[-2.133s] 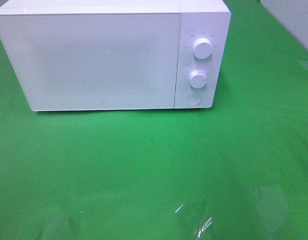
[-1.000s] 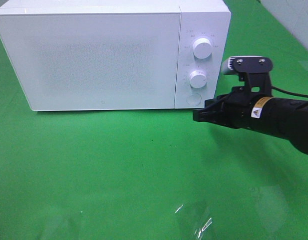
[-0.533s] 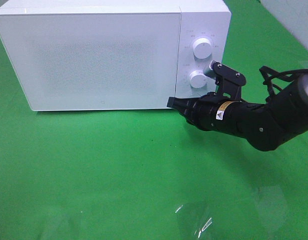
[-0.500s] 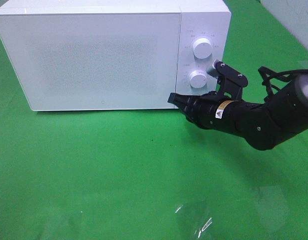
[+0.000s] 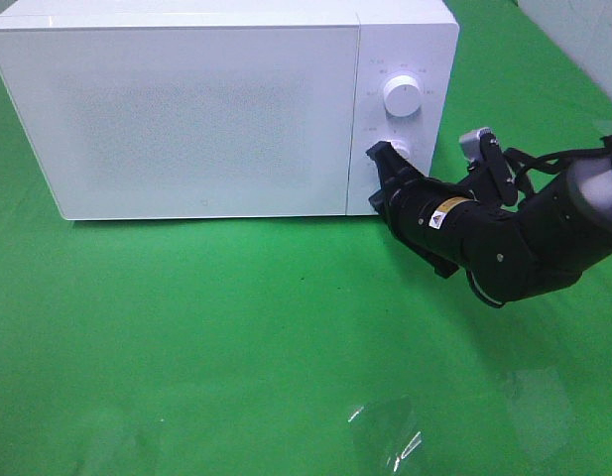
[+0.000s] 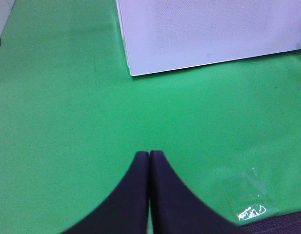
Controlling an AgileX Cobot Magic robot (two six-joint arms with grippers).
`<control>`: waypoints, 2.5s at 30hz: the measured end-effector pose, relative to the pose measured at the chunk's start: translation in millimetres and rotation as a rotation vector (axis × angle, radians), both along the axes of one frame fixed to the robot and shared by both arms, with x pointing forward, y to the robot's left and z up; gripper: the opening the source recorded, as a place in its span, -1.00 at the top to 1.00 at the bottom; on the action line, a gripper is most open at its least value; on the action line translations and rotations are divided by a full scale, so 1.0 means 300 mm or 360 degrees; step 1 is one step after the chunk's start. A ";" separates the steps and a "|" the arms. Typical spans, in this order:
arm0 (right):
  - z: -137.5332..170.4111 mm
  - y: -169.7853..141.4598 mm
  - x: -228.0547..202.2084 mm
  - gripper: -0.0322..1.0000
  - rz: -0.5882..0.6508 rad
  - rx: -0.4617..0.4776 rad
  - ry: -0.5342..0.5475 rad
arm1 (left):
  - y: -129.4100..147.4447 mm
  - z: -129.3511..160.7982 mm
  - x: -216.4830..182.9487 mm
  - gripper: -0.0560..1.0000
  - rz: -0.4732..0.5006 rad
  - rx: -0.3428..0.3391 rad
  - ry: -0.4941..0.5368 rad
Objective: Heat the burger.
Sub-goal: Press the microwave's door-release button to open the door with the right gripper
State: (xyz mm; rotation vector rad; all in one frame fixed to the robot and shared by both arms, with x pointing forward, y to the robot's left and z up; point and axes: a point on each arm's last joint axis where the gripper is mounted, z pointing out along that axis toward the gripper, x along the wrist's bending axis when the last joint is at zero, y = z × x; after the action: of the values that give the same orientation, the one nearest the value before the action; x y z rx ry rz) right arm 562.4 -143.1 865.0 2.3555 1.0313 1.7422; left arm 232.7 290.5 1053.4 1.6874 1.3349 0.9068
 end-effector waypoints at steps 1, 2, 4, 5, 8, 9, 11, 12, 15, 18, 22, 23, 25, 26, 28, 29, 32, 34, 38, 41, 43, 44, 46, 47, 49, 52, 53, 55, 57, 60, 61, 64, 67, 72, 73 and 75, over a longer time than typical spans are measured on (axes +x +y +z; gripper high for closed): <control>0.000 0.000 0.000 0.94 0.0000 0.0000 0.0000 | 0.000 0.000 0.000 0.89 0.0000 0.0000 0.0000; -0.001 -0.001 0.001 0.94 -0.0018 0.0034 -0.0002 | 0.000 0.000 0.000 0.89 0.0000 0.0000 0.0000; 0.001 -0.003 0.003 0.94 -0.0045 0.0058 -0.0007 | 0.000 0.000 0.000 0.89 0.0000 0.0000 0.0000; 0.001 -0.003 0.003 0.94 -0.0045 0.0058 -0.0007 | 0.000 0.000 0.000 0.89 0.0000 0.0000 0.0000; 0.001 -0.004 0.016 0.94 -0.0089 0.0083 -0.0012 | 0.000 0.000 0.000 0.89 0.0000 0.0000 0.0000; 0.001 -0.004 0.016 0.94 -0.0089 0.0083 -0.0012 | 0.000 0.000 0.000 0.89 0.0000 0.0000 0.0000; 0.005 -0.002 0.023 0.94 -0.0095 0.0090 -0.0021 | 0.000 0.000 0.000 0.89 0.0000 0.0000 0.0000; 0.009 0.000 0.027 0.94 -0.0098 0.0096 -0.0029 | 0.000 0.000 0.000 0.89 0.0000 0.0000 0.0000; 0.011 0.002 0.030 0.94 -0.0096 0.0096 -0.0028 | 0.000 0.000 0.000 0.89 0.0000 0.0000 0.0000; 0.010 -0.001 0.032 0.94 -0.0120 0.0102 -0.0019 | 0.000 0.000 0.000 0.89 0.0000 0.0000 0.0000; 0.002 -0.014 0.033 0.94 -0.0197 0.0097 0.0024 | 0.000 0.000 0.000 0.89 0.0000 0.0000 0.0000; 0.001 -0.019 0.034 0.94 -0.0220 0.0086 0.0028 | 0.000 0.000 0.000 0.89 0.0000 0.0000 0.0000; 0.000 -0.021 0.034 0.94 -0.0228 0.0084 0.0032 | 0.000 0.000 0.000 0.89 0.0000 0.0000 0.0000; 0.000 -0.021 0.034 0.94 -0.0228 0.0084 0.0032 | 0.000 0.000 0.000 0.89 0.0000 0.0000 0.0000; -0.004 -0.022 0.034 0.94 -0.0235 0.0082 0.0036 | 0.000 0.000 0.000 0.89 0.0000 0.0000 0.0000; -0.009 -0.022 0.035 0.94 -0.0239 0.0080 0.0042 | 0.000 0.000 0.000 0.89 0.0000 0.0000 0.0000; -0.019 -0.020 0.041 0.94 -0.0243 0.0080 0.0041 | 0.000 0.000 0.000 0.89 0.0000 0.0000 0.0000; -0.026 -0.018 0.045 0.94 -0.0245 0.0079 0.0042 | 0.000 0.000 0.000 0.89 0.0000 0.0000 0.0000; -0.027 -0.017 0.049 0.94 -0.0247 0.0085 0.0022 | 0.000 0.000 0.000 0.89 0.0000 0.0000 0.0000; -0.027 -0.013 0.054 0.94 -0.0244 0.0087 0.0016 | 0.000 0.000 0.000 0.89 0.0000 0.0000 0.0000; -0.033 -0.008 0.059 0.94 -0.0242 0.0084 0.0034 | 0.000 0.000 0.000 0.89 0.0000 0.0000 0.0000; -0.033 -0.008 0.059 0.94 -0.0242 0.0084 0.0034 | 0.000 0.000 0.000 0.89 0.0000 0.0000 0.0000; -0.037 0.001 0.063 0.94 -0.0236 0.0085 0.0043 | 0.000 0.000 0.000 0.89 0.0000 0.0000 0.0000; -0.038 0.008 0.067 0.94 -0.0230 0.0084 0.0053 | 0.000 0.000 0.000 0.89 0.0000 0.0000 0.0000; -0.037 0.010 0.072 0.94 -0.0235 0.0087 0.0067 | 0.000 0.000 0.000 0.89 0.0000 0.0000 0.0000; -0.037 0.011 0.077 0.94 -0.0248 0.0091 0.0089 | 0.000 0.000 0.000 0.89 0.0000 0.0000 0.0000; -0.037 0.012 0.079 0.94 -0.0256 0.0093 0.0099 | 0.000 0.000 0.000 0.89 0.0000 0.0000 0.0000; -0.031 0.013 0.091 0.94 -0.0292 0.0115 0.0110 | 0.000 0.000 0.000 0.89 0.0000 0.0000 0.0000; -0.026 0.017 0.101 0.94 -0.0310 0.0127 0.0111 | 0.000 0.000 0.000 0.89 0.0000 0.0000 0.0000; -0.026 0.020 0.106 0.94 -0.0332 0.0136 0.0139 | 0.000 0.000 0.000 0.89 0.0000 0.0000 0.0000; -0.026 0.020 0.106 0.94 -0.0332 0.0136 0.0139 | 0.000 0.000 0.000 0.89 0.0000 0.0000 0.0000; -0.026 0.020 0.110 0.94 -0.0345 0.0129 0.0156 | 0.000 0.000 0.000 0.89 0.0000 0.0000 0.0000; -0.025 0.020 0.111 0.94 -0.0346 0.0123 0.0155 | 0.000 0.000 0.000 0.89 -0.0001 -0.0001 0.0000; -0.025 0.021 0.111 0.94 -0.0348 0.0125 0.0158 | 0.000 0.000 0.000 0.89 -0.0001 -0.0001 0.0000; -0.024 0.022 0.112 0.94 -0.0347 0.0126 0.0160 | 0.000 0.000 0.000 0.89 -0.0001 -0.0001 0.0000; -0.023 0.019 0.110 0.94 -0.0348 0.0123 0.0162 | 0.000 0.000 0.000 0.89 -0.0001 -0.0001 0.0000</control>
State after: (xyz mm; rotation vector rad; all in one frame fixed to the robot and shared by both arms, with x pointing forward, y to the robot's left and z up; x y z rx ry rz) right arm 595.5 -137.3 858.1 2.5164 0.6950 1.6271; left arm 232.7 290.5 1053.4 1.6871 1.3346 0.9058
